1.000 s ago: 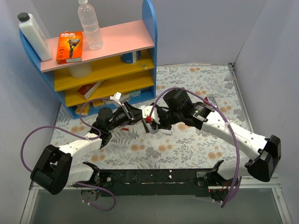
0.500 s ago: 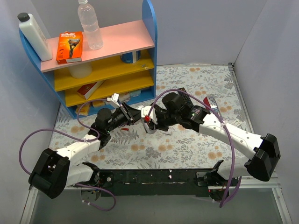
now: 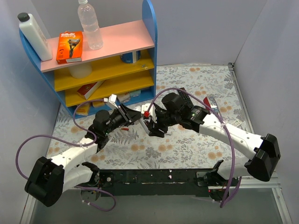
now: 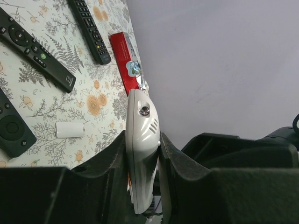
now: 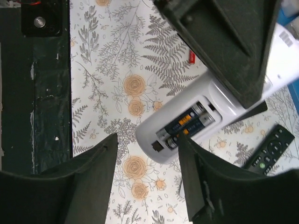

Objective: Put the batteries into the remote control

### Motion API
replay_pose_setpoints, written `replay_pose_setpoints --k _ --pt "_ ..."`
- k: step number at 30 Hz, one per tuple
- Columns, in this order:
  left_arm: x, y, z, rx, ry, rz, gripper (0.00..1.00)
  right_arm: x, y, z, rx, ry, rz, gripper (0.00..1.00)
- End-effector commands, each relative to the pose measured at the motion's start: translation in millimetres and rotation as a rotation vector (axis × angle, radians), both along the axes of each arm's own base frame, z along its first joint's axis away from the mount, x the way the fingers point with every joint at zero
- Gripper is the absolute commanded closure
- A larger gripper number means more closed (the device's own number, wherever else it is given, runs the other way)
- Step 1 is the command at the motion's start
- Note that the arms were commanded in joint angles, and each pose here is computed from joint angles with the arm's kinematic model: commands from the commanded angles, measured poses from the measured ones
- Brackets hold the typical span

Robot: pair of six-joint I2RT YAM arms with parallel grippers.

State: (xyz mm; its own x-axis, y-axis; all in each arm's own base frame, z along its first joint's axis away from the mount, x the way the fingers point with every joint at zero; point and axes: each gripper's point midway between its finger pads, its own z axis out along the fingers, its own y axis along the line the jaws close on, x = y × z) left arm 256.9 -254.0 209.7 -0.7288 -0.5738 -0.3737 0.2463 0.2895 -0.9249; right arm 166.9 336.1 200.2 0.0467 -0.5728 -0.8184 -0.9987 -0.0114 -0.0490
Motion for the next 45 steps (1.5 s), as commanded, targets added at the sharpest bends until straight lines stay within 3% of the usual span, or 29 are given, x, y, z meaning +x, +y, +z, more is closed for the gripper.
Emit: replay_pose_setpoints --k 1,6,18,31,45 --pt "2 11 5 0.058 -0.078 0.061 1.0 7 -10 33 0.058 0.011 -0.126 0.36" --pt "3 28 -28 0.114 -0.014 0.135 1.0 23 -40 12 -0.021 0.021 -0.273 0.3" --pt "-2 47 -45 0.172 0.045 0.199 1.0 60 -106 -94 -0.405 0.086 -0.554 0.27" --pt "-6 56 -40 0.199 0.041 0.222 1.0 72 -111 -160 -0.585 0.133 -0.578 0.29" --pt "-4 54 -42 0.2 0.05 0.212 1.0 69 -106 -185 -0.612 0.164 -0.529 0.47"
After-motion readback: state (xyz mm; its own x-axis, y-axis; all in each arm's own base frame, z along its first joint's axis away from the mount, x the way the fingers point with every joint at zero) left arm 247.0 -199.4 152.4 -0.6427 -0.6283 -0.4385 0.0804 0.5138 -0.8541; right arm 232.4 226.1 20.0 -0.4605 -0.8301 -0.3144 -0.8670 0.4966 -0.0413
